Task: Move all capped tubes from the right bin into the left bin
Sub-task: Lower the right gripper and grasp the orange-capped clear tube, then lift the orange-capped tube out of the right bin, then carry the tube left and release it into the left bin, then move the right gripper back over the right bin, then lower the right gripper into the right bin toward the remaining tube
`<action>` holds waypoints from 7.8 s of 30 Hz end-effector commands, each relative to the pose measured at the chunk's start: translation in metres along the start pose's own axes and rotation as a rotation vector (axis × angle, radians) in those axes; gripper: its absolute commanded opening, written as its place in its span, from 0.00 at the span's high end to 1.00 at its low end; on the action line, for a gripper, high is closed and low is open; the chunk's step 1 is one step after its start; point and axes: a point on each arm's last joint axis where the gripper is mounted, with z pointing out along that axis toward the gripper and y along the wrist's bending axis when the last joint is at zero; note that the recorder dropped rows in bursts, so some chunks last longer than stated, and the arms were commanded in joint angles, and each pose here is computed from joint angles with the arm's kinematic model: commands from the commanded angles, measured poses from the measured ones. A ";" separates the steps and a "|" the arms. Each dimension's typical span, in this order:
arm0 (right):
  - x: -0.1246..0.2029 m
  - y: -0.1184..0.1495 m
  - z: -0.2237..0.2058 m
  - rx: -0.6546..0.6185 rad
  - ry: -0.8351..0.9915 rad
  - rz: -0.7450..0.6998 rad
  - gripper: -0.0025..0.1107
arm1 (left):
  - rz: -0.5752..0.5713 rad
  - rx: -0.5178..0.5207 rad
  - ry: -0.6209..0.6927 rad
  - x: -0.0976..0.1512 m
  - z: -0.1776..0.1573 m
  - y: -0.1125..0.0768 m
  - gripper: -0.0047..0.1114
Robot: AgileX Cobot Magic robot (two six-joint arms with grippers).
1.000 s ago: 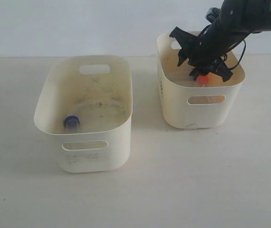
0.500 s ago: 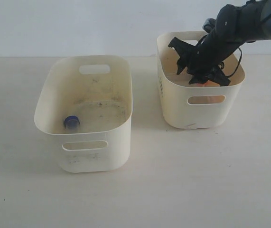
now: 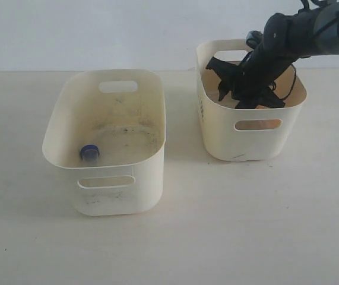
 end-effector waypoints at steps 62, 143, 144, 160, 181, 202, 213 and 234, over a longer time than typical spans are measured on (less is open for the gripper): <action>-0.010 -0.005 0.018 0.210 0.112 -0.152 0.56 | -0.010 0.007 -0.001 0.001 0.000 0.000 0.92; 0.136 0.151 -0.125 -0.301 0.357 -0.917 0.98 | -0.010 0.007 -0.001 0.001 0.000 0.000 0.92; 0.141 0.153 -0.122 -0.300 0.367 -0.925 0.98 | -0.010 0.007 -0.001 0.001 0.000 0.000 0.92; 0.159 0.156 -0.100 -0.287 0.386 -0.972 0.45 | -0.010 0.007 -0.001 0.001 0.000 0.000 0.92; -0.001 0.088 -0.148 -0.206 0.035 -0.648 0.98 | -0.010 0.007 -0.001 0.001 0.000 0.000 0.92; -0.023 0.022 -0.044 0.099 0.197 -0.466 0.98 | -0.010 0.007 -0.001 0.001 0.000 0.000 0.92; -0.021 0.011 -0.024 0.161 0.219 -0.528 0.98 | -0.010 0.007 -0.001 0.001 0.000 0.000 0.92; -0.028 0.006 -0.024 0.233 0.160 -0.550 0.29 | -0.010 0.007 -0.001 0.001 0.000 0.000 0.92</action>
